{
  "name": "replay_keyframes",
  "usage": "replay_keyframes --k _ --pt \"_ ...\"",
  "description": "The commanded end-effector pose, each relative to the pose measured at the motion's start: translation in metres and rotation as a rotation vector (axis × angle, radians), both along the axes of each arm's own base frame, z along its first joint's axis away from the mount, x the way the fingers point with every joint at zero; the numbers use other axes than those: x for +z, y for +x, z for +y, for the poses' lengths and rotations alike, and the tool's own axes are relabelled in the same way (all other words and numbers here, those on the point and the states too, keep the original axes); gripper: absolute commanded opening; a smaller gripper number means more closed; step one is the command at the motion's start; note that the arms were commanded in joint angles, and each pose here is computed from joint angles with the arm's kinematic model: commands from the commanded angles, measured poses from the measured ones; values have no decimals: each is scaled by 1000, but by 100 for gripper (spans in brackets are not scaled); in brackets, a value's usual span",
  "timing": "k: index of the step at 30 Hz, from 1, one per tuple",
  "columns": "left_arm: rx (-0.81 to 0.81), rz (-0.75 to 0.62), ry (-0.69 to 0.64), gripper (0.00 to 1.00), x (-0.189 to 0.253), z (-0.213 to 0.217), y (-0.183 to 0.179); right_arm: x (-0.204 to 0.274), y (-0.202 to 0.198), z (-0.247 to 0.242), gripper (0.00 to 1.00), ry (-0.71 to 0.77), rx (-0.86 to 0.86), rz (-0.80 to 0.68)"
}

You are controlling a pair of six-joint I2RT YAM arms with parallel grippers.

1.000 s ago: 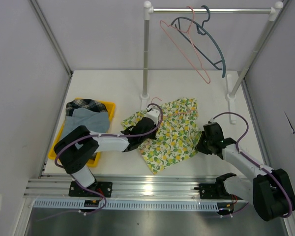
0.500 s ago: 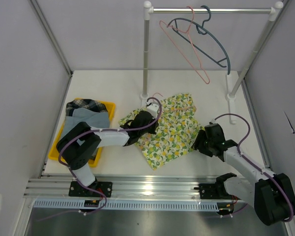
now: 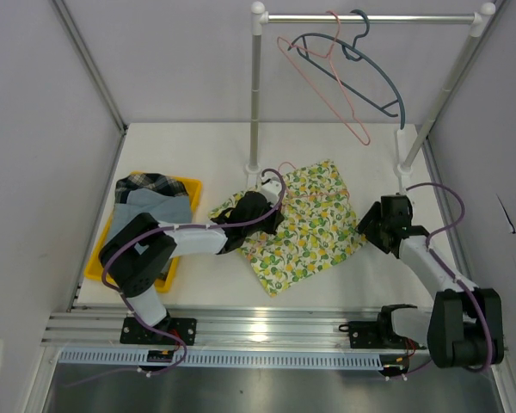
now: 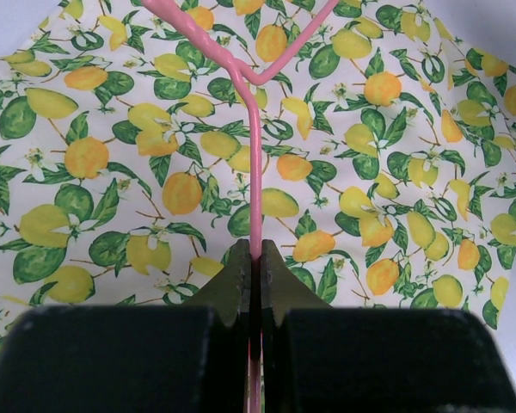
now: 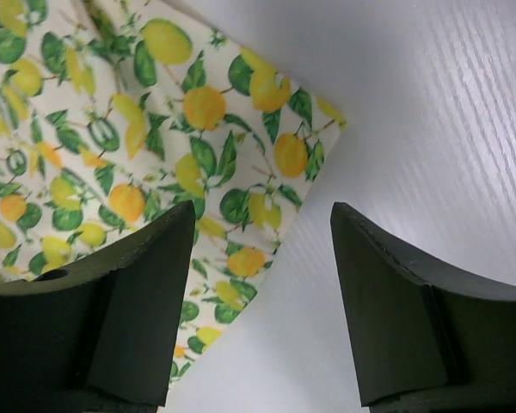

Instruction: Place the skirt on the hanger

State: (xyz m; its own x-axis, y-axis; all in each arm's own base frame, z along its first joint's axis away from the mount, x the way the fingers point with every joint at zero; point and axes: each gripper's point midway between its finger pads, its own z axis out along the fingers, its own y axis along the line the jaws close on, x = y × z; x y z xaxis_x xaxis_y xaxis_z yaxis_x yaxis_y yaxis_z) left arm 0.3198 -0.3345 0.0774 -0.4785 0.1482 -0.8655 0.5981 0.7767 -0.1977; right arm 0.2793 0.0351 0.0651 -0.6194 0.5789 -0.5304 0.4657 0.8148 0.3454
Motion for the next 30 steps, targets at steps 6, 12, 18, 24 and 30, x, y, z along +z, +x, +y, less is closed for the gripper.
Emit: replay_keyframes --k 6,12,18,24,30 --pt "-29 -75 -72 0 29 -18 13 -13 36 -14 65 -28 -30 0" --pt "-21 -76 -76 0 30 -19 15 -34 27 -23 47 -24 -51 35" --pt "-3 -92 -81 0 34 -18 19 -39 25 -48 20 -16 -110 53" --pt "6 -109 -85 0 40 -18 24 -38 20 -66 15 1 -144 49" --pt "34 -124 -88 0 47 -12 32 -37 18 -75 14 -2 -160 45"
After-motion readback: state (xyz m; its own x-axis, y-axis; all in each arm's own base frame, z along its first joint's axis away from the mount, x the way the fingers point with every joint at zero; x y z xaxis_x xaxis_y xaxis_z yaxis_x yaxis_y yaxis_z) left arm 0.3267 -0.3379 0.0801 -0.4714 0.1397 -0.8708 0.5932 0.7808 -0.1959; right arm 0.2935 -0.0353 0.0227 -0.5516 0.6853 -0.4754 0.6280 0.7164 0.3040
